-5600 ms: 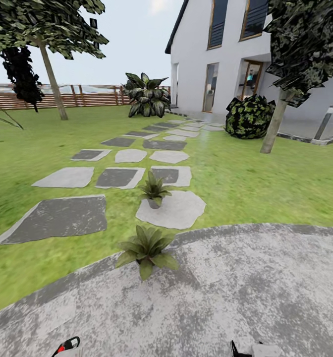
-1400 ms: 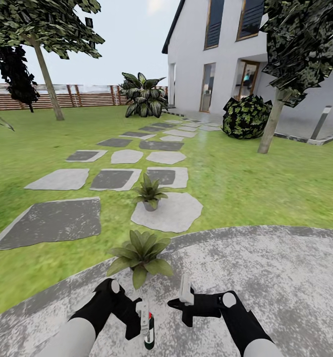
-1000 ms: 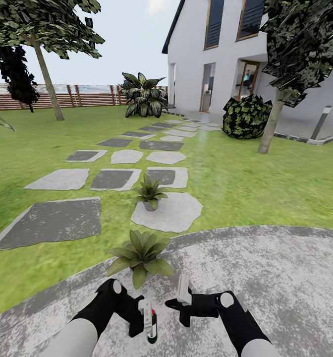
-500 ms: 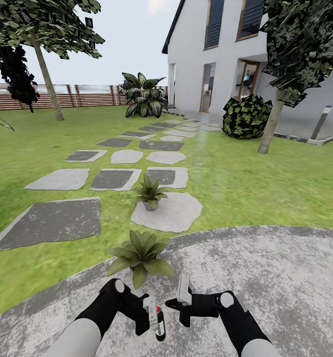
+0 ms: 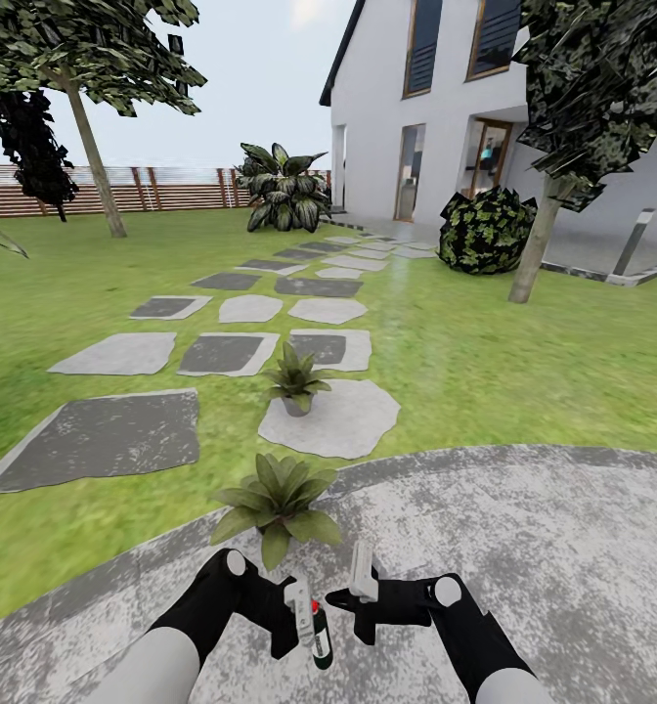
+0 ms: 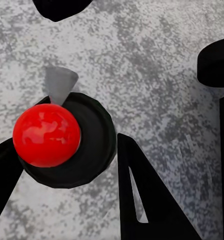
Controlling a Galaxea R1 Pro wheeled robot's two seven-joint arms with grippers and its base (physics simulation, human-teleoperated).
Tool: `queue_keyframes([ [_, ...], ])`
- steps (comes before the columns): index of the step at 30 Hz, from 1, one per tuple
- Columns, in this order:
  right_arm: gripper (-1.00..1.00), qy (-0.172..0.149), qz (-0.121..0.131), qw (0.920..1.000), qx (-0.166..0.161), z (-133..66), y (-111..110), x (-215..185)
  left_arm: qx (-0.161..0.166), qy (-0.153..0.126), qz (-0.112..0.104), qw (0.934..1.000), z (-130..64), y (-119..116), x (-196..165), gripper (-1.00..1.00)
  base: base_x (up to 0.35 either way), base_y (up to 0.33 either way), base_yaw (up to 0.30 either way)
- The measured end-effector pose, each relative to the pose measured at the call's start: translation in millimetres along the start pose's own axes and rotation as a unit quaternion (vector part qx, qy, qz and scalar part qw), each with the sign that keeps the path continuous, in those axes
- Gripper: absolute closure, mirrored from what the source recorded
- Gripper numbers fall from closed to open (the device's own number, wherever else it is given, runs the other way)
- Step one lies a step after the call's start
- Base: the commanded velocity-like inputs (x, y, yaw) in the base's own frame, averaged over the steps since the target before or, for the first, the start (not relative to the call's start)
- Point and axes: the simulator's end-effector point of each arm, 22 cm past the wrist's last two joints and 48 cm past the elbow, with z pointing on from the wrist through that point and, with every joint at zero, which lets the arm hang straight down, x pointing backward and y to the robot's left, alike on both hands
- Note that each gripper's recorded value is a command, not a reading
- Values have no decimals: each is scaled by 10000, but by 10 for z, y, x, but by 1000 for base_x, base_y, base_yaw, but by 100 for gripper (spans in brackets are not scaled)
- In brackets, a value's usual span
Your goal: Pick up the pesticide atomizer in the garden and spray insectifuge to fully cover both potted plants in the garden.
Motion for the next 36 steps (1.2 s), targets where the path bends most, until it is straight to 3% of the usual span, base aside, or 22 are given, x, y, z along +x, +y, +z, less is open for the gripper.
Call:
queue_keyframes([
  [5, 100, 4, -2, 10000, -2, 0, 1, 2, 7, -8, -1, 10000, 3, -6, 3, 100, 0, 0, 0],
  [9, 100, 5, -2, 10000, -2, 0, 1, 2, 21, -75, 140, 9999, 10, -16, -25, 100, 0, 0, 0],
  [20, 100, 3, -1, 10000, -1, 0, 0, 2, 23, -93, 161, 9998, 12, -17, -33, 100, 0, 0, 0],
  [26, 100, 4, -1, 10000, -1, 0, 1, 2, -6, -446, 24, 9990, 7, -8, -181, 100, 0, 0, 0],
  [36, 100, 4, 0, 10000, 0, -1, 0, 2, -9, -477, 14, 9989, 6, -6, -195, 100, 0, 0, 0],
])
